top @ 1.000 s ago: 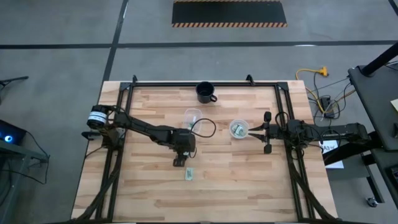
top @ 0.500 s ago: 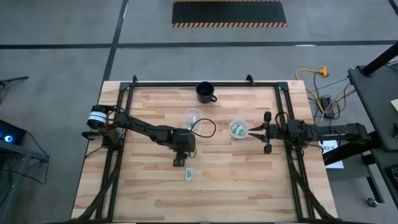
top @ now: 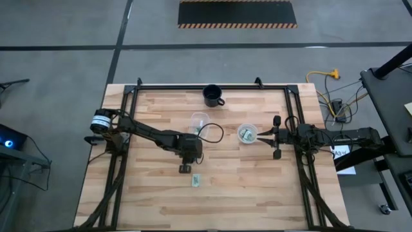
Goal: Pick and place items into bin
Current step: Put the green stevia packet into the left transparent bin
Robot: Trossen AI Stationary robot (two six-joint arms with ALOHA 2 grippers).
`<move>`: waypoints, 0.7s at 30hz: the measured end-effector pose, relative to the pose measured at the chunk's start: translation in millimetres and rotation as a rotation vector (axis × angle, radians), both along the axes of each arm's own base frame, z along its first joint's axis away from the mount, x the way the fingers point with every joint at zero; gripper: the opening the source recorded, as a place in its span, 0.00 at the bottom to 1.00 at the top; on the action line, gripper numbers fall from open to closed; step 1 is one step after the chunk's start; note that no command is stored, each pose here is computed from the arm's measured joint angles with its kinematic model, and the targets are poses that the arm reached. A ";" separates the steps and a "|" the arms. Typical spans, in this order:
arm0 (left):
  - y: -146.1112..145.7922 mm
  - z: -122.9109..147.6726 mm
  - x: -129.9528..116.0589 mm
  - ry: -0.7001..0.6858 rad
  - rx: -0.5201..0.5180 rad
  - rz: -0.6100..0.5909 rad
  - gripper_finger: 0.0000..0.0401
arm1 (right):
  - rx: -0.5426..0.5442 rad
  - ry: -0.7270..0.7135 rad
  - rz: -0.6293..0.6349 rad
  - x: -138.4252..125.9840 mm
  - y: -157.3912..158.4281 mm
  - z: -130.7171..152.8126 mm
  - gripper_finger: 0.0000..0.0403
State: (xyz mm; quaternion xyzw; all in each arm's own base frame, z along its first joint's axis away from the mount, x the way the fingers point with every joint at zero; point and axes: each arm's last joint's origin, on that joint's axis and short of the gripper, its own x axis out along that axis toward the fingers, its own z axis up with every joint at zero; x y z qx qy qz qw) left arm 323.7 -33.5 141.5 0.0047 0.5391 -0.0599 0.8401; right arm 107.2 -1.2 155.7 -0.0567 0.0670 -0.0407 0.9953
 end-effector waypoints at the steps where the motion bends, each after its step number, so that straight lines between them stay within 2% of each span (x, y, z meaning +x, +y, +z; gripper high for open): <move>1: -0.1 0.0 0.0 0.000 0.001 -0.003 0.07 | 0.000 0.000 0.000 0.0 0.0 0.0 0.17; 14: -0.8 10.8 5.0 0.027 0.016 -0.025 0.04 | 0.000 0.000 0.000 0.0 0.0 0.0 0.17; 21: 0.4 28.0 15.6 -0.053 0.081 0.008 0.05 | 0.000 0.000 0.000 0.0 0.0 0.0 0.17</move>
